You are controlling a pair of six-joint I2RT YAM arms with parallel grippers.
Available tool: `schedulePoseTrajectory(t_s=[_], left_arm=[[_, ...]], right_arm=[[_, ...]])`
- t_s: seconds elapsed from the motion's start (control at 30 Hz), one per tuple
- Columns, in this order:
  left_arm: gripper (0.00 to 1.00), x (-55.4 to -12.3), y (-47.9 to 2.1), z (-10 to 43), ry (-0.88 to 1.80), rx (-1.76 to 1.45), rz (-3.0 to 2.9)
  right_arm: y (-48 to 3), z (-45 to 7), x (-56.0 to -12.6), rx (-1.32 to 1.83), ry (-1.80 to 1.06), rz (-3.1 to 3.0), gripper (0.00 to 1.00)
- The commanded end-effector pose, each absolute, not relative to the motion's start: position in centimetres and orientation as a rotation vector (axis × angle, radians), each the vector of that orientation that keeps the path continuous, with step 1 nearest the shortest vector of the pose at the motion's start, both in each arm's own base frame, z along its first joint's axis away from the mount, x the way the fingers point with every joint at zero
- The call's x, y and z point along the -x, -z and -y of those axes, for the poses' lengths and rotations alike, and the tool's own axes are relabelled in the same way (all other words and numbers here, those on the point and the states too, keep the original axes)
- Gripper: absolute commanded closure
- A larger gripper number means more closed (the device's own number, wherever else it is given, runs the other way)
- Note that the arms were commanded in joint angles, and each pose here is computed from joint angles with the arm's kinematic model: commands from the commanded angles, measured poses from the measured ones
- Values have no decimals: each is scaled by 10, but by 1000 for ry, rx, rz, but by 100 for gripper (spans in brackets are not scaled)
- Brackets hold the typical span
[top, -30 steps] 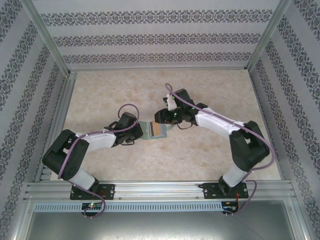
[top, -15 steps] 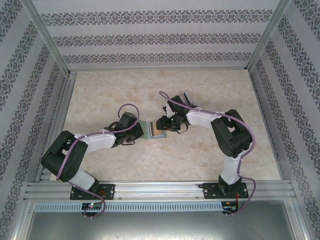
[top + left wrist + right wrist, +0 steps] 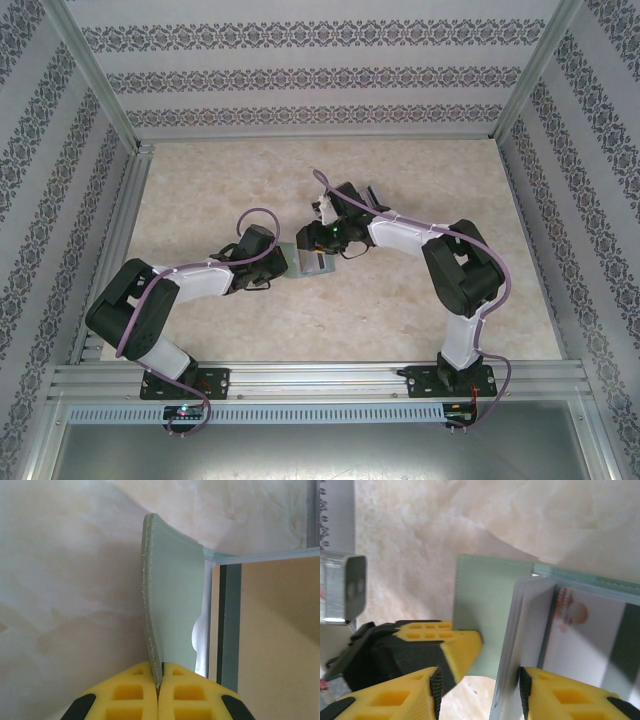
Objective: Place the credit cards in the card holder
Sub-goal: Turn over the card slot in the card holder.
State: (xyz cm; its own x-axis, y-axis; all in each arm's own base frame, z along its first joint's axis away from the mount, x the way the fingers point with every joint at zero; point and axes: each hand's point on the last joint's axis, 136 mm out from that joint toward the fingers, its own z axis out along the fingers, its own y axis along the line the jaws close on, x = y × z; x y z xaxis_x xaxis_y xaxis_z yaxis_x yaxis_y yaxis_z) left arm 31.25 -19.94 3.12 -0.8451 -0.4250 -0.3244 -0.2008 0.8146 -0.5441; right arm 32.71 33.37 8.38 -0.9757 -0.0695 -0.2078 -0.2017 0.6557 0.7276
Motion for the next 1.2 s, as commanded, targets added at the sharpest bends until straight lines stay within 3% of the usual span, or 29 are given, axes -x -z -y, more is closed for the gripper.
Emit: schedulePoseTrajectory(t_s=[0.0, 0.27, 0.43, 0.77, 1.17], left_arm=[[100, -310, -27, 209, 727, 436, -2576], [100, -307, -21, 206, 717, 440, -2578], [100, -305, -27, 205, 726, 434, -2565], [100, -303, -21, 204, 720, 441, -2578], [100, -305, -20, 208, 732, 438, -2588]], right_arm=[[-92, -340, -331, 215, -1311, -2681, 52], [-92, -363, -325, 237, -1475, -2685, 52], [-89, -349, -330, 221, -1360, -2692, 52], [-63, -265, -329, 78, -1068, -2771, 52], [-47, -278, -321, 149, -1020, -2818, 52]])
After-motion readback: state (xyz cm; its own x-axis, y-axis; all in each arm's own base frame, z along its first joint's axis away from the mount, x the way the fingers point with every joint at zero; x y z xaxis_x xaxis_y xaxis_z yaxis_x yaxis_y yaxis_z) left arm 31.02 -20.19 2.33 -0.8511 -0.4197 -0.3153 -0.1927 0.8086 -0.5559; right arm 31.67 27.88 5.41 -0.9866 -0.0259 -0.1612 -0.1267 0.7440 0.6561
